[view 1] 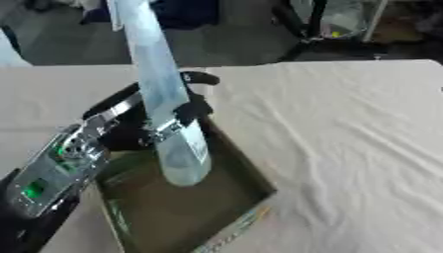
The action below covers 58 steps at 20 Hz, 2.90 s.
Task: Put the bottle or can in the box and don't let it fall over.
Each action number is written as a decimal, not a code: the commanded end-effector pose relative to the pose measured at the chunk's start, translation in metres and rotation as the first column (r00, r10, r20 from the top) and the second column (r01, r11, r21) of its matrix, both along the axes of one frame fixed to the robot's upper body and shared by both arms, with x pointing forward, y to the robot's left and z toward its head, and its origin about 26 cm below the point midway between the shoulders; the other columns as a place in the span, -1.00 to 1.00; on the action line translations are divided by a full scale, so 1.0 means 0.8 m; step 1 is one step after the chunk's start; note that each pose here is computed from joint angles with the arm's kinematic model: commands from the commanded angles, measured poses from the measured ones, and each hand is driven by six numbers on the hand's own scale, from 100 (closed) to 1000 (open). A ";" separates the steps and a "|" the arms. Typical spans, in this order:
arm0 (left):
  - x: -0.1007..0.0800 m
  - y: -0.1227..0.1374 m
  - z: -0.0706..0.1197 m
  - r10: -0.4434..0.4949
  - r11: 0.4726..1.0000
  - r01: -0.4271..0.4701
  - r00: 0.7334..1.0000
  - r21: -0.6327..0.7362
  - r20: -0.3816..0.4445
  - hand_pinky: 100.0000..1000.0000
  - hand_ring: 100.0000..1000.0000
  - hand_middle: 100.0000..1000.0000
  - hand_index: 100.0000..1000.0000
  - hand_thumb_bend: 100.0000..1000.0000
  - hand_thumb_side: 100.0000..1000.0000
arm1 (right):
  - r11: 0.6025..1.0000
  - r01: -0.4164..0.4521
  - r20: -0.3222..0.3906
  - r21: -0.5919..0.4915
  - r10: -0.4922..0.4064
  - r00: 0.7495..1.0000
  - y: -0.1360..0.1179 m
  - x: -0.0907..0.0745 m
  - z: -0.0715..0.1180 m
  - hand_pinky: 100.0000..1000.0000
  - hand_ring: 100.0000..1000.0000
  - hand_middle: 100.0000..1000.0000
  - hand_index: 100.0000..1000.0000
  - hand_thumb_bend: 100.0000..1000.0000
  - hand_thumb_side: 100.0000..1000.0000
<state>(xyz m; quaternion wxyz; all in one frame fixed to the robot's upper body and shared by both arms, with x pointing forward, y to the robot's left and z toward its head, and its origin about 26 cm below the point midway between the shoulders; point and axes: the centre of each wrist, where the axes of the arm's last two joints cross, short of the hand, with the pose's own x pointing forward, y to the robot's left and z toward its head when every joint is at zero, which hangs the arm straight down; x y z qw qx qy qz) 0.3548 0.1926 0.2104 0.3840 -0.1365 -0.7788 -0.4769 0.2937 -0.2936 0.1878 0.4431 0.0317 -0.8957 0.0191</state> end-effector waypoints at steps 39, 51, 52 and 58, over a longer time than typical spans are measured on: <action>0.015 0.066 -0.049 -0.053 0.966 0.031 0.996 0.258 0.078 1.00 1.00 1.00 0.69 0.18 1.00 | 1.000 0.006 0.038 -0.026 -0.005 0.999 -0.003 -0.003 0.016 1.00 1.00 0.94 1.00 -1.00 -0.18; 0.005 0.084 -0.032 0.016 0.955 -0.044 0.995 0.293 0.096 1.00 1.00 1.00 0.76 -0.47 1.00 | 1.000 0.009 0.036 -0.028 -0.008 0.999 -0.004 -0.004 0.015 1.00 1.00 0.94 1.00 -1.00 -0.18; 0.005 0.085 -0.031 0.026 0.953 -0.054 0.995 0.297 0.099 1.00 1.00 1.00 0.75 -0.18 1.00 | 1.000 0.009 0.037 -0.028 -0.008 0.999 -0.004 -0.004 0.015 1.00 1.00 0.94 1.00 -1.00 -0.18; 0.000 0.083 -0.018 0.074 0.912 -0.149 0.976 0.382 0.205 1.00 1.00 1.00 0.76 0.37 1.00 | 1.000 0.010 0.036 -0.027 -0.009 0.999 -0.004 -0.004 0.015 1.00 1.00 0.94 1.00 -1.00 -0.18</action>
